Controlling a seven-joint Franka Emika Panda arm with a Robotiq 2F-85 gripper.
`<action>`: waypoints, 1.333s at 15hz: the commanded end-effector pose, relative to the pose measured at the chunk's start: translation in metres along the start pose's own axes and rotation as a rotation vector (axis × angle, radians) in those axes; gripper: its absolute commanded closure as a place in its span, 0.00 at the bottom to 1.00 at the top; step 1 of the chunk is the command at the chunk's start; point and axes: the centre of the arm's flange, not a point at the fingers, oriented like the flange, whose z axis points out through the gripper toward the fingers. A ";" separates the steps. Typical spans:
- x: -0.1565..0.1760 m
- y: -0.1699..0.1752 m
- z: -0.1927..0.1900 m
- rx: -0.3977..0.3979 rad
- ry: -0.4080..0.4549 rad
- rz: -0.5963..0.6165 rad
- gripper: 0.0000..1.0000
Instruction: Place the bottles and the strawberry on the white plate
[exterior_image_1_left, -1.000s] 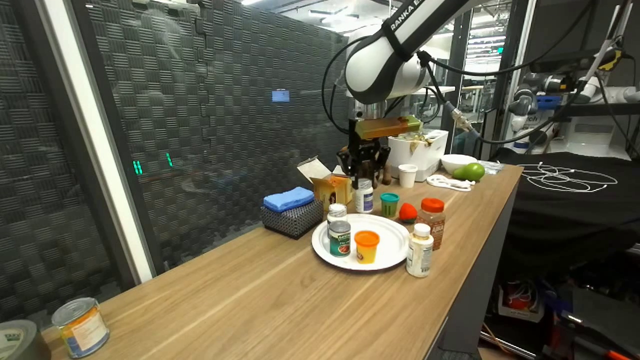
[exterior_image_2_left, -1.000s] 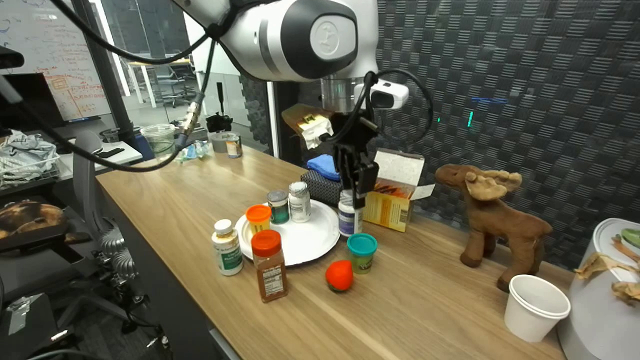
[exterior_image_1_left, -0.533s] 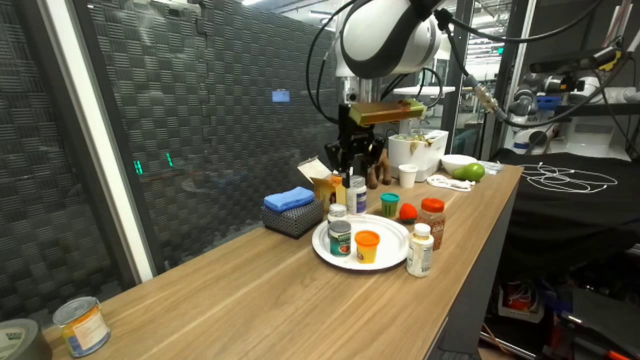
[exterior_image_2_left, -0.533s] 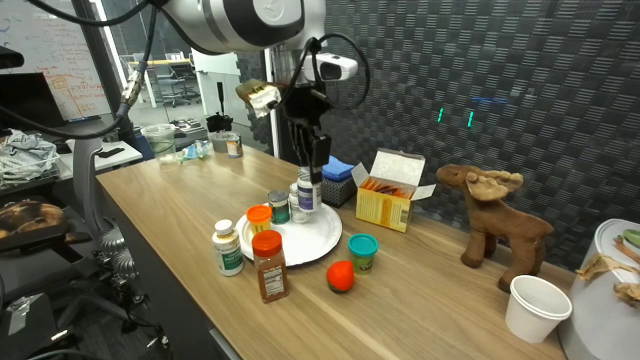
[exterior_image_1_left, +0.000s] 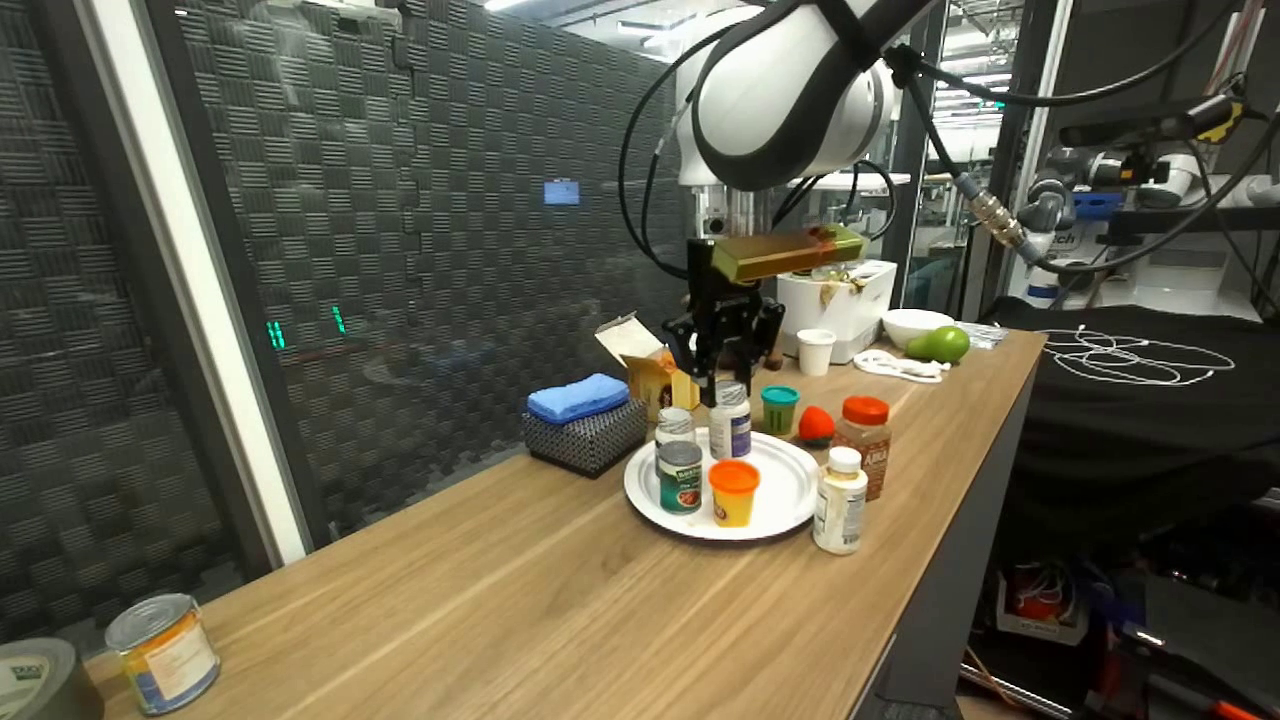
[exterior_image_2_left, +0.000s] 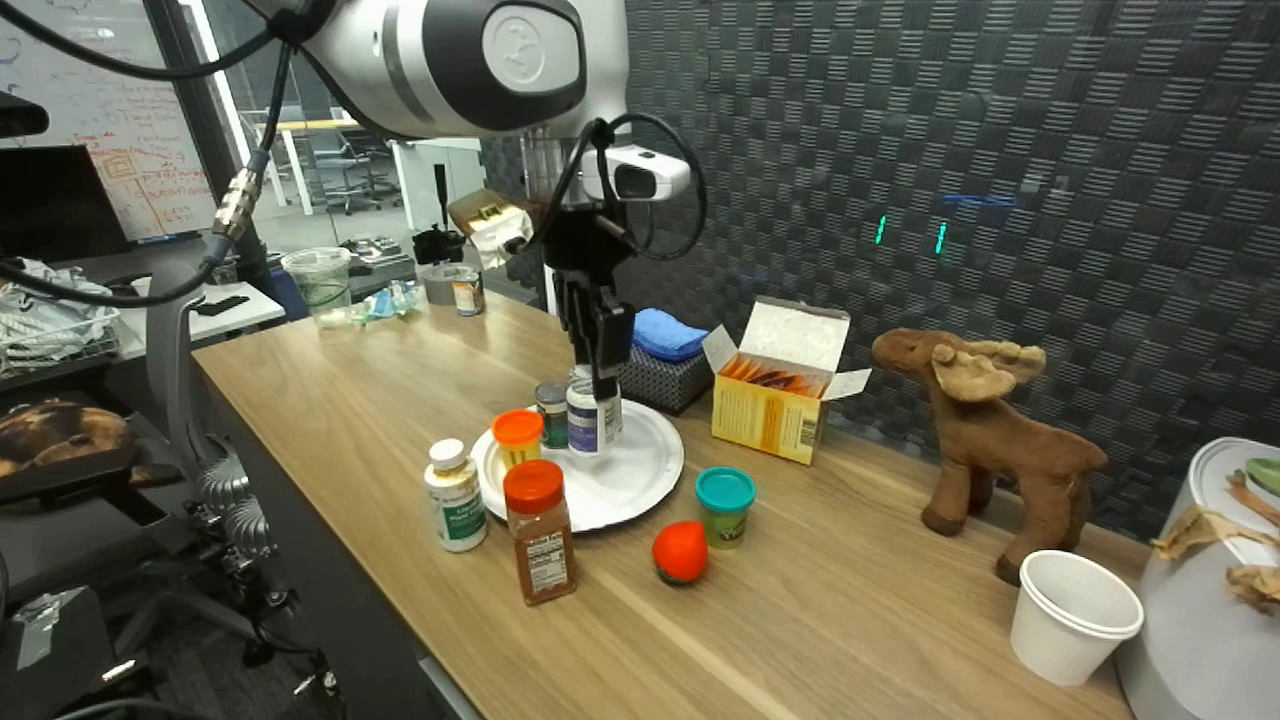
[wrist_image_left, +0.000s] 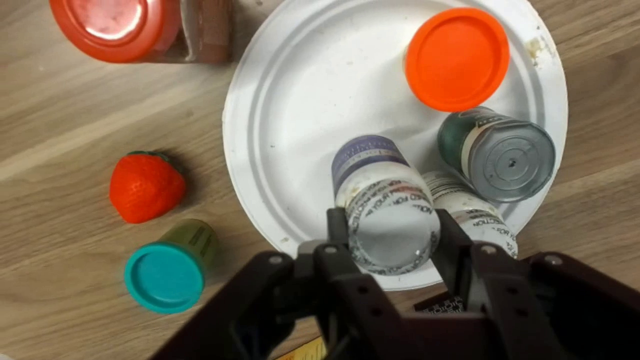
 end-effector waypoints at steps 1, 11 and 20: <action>0.005 0.005 -0.006 0.012 0.050 0.041 0.80; 0.048 0.014 0.020 0.067 0.053 0.117 0.80; 0.050 -0.003 0.023 0.071 0.040 0.106 0.26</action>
